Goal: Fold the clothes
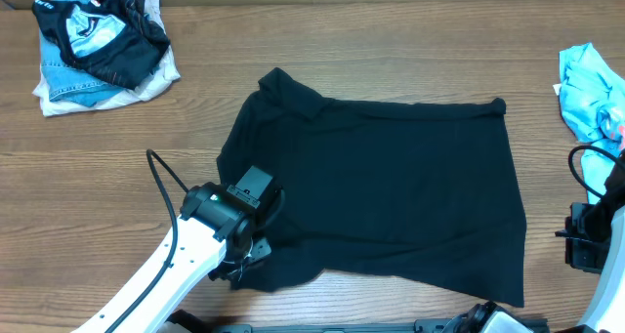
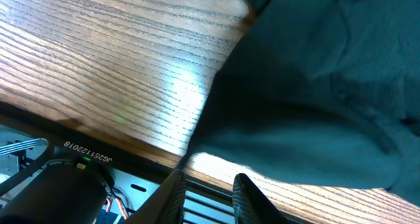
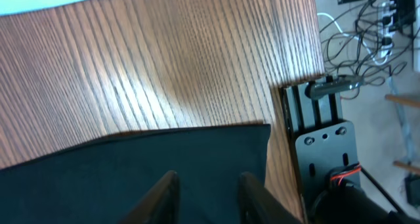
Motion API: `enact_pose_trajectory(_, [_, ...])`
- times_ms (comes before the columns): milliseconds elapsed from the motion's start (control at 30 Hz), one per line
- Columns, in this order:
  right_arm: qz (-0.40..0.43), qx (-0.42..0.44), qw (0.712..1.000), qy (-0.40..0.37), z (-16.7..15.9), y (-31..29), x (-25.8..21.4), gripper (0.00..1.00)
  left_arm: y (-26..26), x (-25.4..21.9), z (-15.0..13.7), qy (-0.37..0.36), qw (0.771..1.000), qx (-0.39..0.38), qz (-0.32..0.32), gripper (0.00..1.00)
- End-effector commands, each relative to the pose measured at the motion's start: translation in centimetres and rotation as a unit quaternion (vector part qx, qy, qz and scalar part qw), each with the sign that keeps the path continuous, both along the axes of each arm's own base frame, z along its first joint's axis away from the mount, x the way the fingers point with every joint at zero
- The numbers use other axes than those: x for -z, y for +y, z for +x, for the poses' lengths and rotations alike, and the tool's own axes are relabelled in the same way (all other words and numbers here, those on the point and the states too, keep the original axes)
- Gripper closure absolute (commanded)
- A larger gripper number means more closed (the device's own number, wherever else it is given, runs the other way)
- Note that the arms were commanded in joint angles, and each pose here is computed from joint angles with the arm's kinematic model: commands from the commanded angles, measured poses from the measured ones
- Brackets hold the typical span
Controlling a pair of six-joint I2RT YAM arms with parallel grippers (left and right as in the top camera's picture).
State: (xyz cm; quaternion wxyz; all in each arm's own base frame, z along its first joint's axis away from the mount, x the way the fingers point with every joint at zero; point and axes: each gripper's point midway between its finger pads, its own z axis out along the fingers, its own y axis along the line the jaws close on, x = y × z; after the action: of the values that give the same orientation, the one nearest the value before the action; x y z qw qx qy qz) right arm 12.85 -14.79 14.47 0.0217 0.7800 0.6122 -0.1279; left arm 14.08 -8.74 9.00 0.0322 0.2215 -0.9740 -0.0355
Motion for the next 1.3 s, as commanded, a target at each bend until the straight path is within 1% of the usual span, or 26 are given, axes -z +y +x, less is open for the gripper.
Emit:
enact_pose_trajectory(0, [-0.009,-0.01,1.0,0.001,-0.3,-0.3,-0.2,0.62,0.4,0.2,0.1,-0.002,1.0,-0.005,0.011,0.57])
enact_pose_trajectory(33, [-0.009,-0.016,1.0,0.0,-0.1,-0.4,-0.2,0.6,0.4,0.3,0.2,-0.003,1.0,0.0,0.01,0.51])
enact_pose_trajectory(67, [-0.008,-0.026,1.0,-0.004,0.1,-0.4,-0.1,0.55,0.3,0.3,0.3,-0.005,1.0,0.008,0.008,0.45])
enact_pose_trajectory(133, [-0.003,-0.034,0.999,-0.008,0.3,-0.3,-0.1,0.52,0.3,0.3,0.3,-0.004,1.0,0.01,0.007,0.23])
enact_pose_trajectory(167, [-0.001,-0.034,0.999,-0.011,0.4,-0.2,0.0,0.51,0.3,0.3,0.3,-0.005,1.0,0.012,0.008,0.2])
enact_pose_trajectory(233, [0.002,-0.04,0.999,-0.017,0.7,-0.2,0.0,0.47,0.3,0.3,0.5,-0.008,1.0,0.022,0.006,0.16])
enact_pose_trajectory(267, [0.006,-0.055,0.998,-0.024,1.2,-0.2,0.1,0.47,0.2,0.3,0.8,-0.014,0.999,0.031,0.005,0.13])
enact_pose_trajectory(333, [0.02,-0.099,0.994,-0.05,2.5,0.0,0.2,0.45,-0.3,0.3,1.7,-0.033,0.998,0.049,-0.006,0.12])
enact_pose_trajectory(367, [0.03,-0.135,0.988,-0.071,3.6,0.2,0.3,0.42,-0.8,0.3,2.4,-0.046,0.997,0.066,-0.015,0.13])
enact_pose_trajectory(400, [0.04,-0.177,0.979,-0.094,4.8,0.5,0.2,0.38,-1.1,0.3,3.0,-0.057,0.995,0.078,-0.022,0.14])
enact_pose_trajectory(433, [0.047,-0.215,0.968,-0.117,6.0,0.7,0.2,0.3,-1.6,0.2,3.8,-0.074,0.992,0.093,-0.031,0.16])
enact_pose_trajectory(500, [0.05,-0.273,0.948,-0.155,7.9,1.0,-0.2,0.22,-2.8,-0.2,5.3,-0.106,0.985,0.127,-0.051,0.18])
enact_pose_trajectory(567, [0.053,-0.31,0.93,-0.189,9.4,1.4,-0.5,0.19,-3.9,-0.8,7.0,-0.141,0.976,0.151,-0.069,0.22])
enact_pose_trajectory(600, [0.054,-0.315,0.926,-0.2,9.9,1.5,-0.7,0.19,-4.4,-1.1,7.7,-0.156,0.971,0.16,-0.079,0.25])
enact_pose_trajectory(633, [0.056,-0.318,0.923,-0.211,10.3,1.7,-0.8,0.2,-4.8,-1.4,8.7,-0.176,0.966,0.168,-0.085,0.3])
enact_pose_trajectory(667, [0.058,-0.32,0.919,-0.221,10.7,1.8,-0.9,0.21,-5.1,-1.7,9.6,-0.195,0.962,0.169,-0.091,0.34])
enact_pose_trajectory(700, [0.057,-0.326,0.915,-0.229,11.3,1.9,-0.9,0.3,-5.5,-2.1,11.0,-0.22,0.956,0.167,-0.097,0.48])
enact_pose_trajectory(767, [0.059,-0.336,0.912,-0.228,11.9,2.2,-0.7,0.47,-5.4,-2.3,12.9,-0.246,0.952,0.151,-0.102,0.72])
enact_pose_trajectory(800, [0.063,-0.34,0.911,-0.226,12.0,2.4,-0.5,0.52,-5.2,-2.2,13.6,-0.253,0.951,0.143,-0.102,0.8])
enact_pose_trajectory(867, [0.076,-0.352,0.907,-0.218,12.5,3.2,0.1,0.59,-4.7,-1.8,15.1,-0.261,0.952,0.125,-0.101,0.84])
enact_pose_trajectory(900, [0.087,-0.366,0.902,-0.211,13.1,3.9,0.8,0.62,-4.2,-0.8,16.4,-0.261,0.953,0.113,-0.104,0.87])
enact_pose_trajectory(933, [0.092,-0.376,0.898,-0.207,13.6,4.4,1.2,0.66,-4.0,-0.2,17.1,-0.26,0.953,0.116,-0.107,0.88])
enact_pose_trajectory(1000, [0.1,-0.39,0.893,-0.201,14.4,5.0,1.9,0.77,-3.7,0.8,18.4,-0.262,0.951,0.122,-0.108,0.9])
enact_pose_trajectory(1033, [0.105,-0.399,0.889,-0.197,14.9,5.5,2.5,0.85,-3.4,1.4,19.1,-0.264,0.951,0.119,-0.105,0.91])
enact_pose_trajectory(1100, [0.112,-0.413,0.883,-0.192,15.7,6.2,3.3,0.95,-2.9,2.0,20.1,-0.265,0.952,0.115,-0.101,0.92])
enact_pose_trajectory(1267, [0.127,-0.438,0.872,-0.18,17.5,7.5,5.4,0.96,-1.7,3.2,22.2,-0.255,0.957,0.101,-0.091,0.95])
